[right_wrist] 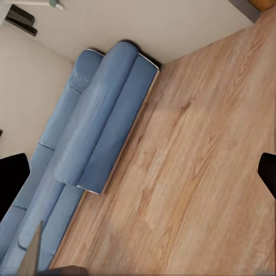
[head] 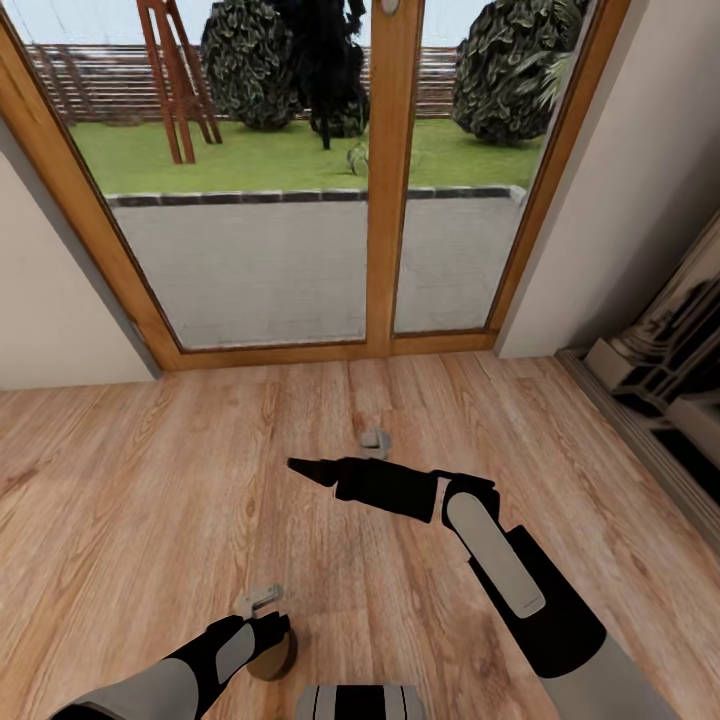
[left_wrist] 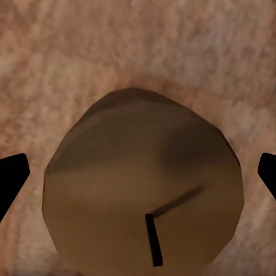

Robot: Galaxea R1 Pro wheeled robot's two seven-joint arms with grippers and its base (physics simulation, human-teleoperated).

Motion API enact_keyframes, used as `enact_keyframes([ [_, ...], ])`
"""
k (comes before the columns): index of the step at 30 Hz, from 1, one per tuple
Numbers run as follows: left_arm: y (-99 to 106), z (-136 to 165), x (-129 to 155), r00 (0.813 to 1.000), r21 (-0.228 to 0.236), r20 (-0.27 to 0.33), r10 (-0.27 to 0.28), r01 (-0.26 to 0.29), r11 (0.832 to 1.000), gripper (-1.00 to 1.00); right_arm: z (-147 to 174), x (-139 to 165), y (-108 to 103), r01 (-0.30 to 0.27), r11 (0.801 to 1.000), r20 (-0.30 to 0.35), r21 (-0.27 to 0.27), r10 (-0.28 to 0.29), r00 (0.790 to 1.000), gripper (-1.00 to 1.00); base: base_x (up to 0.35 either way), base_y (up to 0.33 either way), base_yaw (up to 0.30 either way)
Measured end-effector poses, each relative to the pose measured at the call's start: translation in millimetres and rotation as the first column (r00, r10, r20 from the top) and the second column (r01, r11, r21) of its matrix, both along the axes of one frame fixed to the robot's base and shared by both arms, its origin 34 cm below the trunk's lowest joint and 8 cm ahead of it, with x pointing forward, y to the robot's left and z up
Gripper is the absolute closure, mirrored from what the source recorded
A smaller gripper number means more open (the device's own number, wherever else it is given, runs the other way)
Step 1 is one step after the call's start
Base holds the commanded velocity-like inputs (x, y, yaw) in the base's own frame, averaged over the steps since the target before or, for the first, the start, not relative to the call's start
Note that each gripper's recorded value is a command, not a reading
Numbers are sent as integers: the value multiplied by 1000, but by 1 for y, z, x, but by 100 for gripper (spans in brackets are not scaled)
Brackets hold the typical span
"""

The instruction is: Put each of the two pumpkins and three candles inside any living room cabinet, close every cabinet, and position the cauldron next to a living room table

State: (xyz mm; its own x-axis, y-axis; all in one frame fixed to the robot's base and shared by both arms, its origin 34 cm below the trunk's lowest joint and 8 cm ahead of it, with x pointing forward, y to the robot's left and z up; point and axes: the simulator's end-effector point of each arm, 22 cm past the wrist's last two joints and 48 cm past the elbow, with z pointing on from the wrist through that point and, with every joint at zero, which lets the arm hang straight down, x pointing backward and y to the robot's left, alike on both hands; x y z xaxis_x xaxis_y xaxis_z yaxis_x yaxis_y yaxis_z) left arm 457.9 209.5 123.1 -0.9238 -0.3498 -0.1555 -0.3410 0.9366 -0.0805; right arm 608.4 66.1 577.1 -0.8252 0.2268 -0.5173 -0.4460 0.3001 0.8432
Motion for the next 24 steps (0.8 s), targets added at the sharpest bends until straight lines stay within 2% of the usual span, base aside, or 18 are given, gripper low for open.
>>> enact_keyframes([
  [24,-1,-13,-13,999,-3,-33,1,-1,1000,-100,-20,3,-3,1,1000,-34,-2,-1,999,-100,0,0,0],
])
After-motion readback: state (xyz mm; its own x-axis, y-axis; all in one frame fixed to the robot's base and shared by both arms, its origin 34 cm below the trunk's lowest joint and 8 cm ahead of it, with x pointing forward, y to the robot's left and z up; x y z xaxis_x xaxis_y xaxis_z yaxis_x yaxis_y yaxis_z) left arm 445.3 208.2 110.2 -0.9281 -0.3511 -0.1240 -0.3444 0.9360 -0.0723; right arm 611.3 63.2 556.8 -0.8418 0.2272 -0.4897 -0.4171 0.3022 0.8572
